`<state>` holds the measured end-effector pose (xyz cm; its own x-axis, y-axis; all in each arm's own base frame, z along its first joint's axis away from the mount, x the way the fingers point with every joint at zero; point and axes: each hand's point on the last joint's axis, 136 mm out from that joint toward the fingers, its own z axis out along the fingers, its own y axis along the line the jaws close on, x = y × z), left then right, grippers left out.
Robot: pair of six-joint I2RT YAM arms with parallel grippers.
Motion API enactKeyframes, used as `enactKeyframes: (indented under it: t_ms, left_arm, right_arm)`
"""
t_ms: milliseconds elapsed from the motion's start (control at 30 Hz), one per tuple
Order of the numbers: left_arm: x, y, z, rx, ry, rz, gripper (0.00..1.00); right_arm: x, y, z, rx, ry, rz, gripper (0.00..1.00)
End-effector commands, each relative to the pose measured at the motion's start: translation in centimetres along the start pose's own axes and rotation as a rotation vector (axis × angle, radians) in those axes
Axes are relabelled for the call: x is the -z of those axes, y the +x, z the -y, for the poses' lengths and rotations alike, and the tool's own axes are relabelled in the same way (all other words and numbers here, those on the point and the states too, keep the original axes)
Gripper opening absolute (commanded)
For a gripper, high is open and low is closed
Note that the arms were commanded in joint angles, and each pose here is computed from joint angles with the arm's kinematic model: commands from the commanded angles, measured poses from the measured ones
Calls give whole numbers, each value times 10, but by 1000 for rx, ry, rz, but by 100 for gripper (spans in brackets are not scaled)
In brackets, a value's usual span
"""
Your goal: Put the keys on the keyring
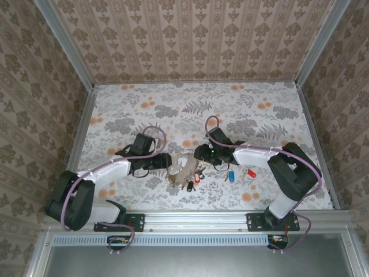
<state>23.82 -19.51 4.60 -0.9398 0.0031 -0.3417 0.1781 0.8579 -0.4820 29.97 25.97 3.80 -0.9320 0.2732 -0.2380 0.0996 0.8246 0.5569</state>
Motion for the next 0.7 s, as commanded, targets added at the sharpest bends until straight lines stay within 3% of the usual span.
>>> enactKeyframes:
  t_ms: [0,333,667]
  left_arm:
    - [-7,3,9,-7,47,-26,61]
    - [-28,12,2,-22,6,-61,54]
    - [-44,22,20,-73,41,-115,39]
  right_arm:
    - [-10,10,-1,-23,-20,-42,51]
    - [-26,19,-6,-38,-58,-94,45]
    - [-34,23,-18,-14,-136,-121,42]
